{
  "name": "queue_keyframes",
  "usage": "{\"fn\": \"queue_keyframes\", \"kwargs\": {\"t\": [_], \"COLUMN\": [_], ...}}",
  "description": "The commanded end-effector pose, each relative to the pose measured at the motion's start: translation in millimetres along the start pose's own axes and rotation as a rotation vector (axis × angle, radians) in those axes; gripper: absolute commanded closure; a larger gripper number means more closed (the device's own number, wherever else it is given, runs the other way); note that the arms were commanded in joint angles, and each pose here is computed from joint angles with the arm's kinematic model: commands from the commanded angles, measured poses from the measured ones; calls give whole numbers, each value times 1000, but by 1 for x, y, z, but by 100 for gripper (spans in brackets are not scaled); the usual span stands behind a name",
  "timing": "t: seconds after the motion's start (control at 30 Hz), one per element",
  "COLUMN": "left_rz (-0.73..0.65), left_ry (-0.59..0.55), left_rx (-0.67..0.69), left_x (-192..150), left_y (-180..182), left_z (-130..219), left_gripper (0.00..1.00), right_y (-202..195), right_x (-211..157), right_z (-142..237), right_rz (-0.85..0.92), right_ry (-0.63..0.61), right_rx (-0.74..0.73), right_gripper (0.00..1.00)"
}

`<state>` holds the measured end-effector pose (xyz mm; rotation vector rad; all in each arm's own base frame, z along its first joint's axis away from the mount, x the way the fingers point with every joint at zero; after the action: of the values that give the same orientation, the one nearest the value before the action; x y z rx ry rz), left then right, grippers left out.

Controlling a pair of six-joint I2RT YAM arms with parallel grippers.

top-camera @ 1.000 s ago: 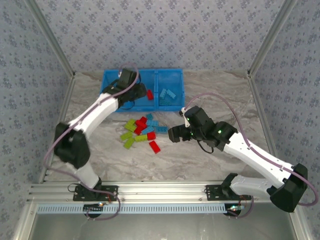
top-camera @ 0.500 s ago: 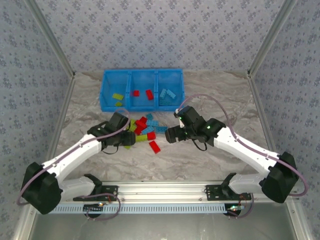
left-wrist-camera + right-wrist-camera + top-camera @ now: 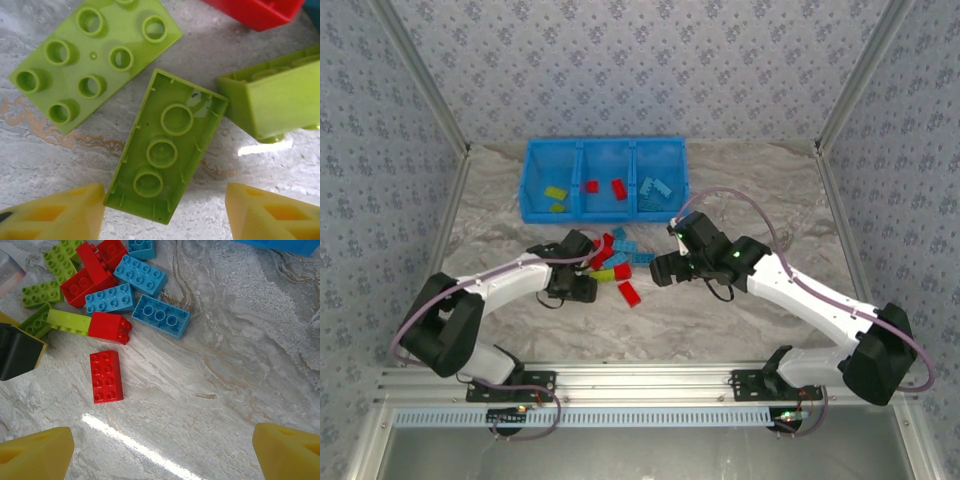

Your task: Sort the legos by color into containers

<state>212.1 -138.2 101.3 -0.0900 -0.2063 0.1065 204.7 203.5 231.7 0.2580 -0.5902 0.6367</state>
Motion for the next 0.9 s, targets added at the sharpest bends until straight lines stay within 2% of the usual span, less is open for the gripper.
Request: {"fn": "queue_keyframes", "kwargs": {"t": [0.0,0.33,0.53,0.7,0.87], "left_rz": [-16,-7,21,81,242], "left_ry": [-31,-17,-34,-200,-394], "left_rx": [8,-22,-110,-219,-233], "left_x": [10,9,2,11,63], "left_y": [-6,-9,-10,-8,14], "left_z": [0,-2,23,76,109], "left_gripper": [41,63,70,73,75], "right_y": [-2,0,1,8,15], "right_x": [3,4,5,10,21], "right_z": [11,13,15,16,20], "right_rz": [-4,-6,-5,13,34], "right_ry": [-19,-24,-32,-66,-134], "right_rx": [-8,-3,4,49,69], "right_gripper": [5,5,5,5,5]}}
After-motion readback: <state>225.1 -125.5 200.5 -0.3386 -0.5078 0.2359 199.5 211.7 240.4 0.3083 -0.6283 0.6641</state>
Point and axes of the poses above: each hand's point on the last joint's axis, 136 mm out from that joint toward the fingers, its own z axis back along the fingers, its own y axis along the line the jaws close on, x = y × z, the point moved 8 cm from there along z, back along the fingers, and after that the axes turned 15 degrees about z, right-handed, at the moved point
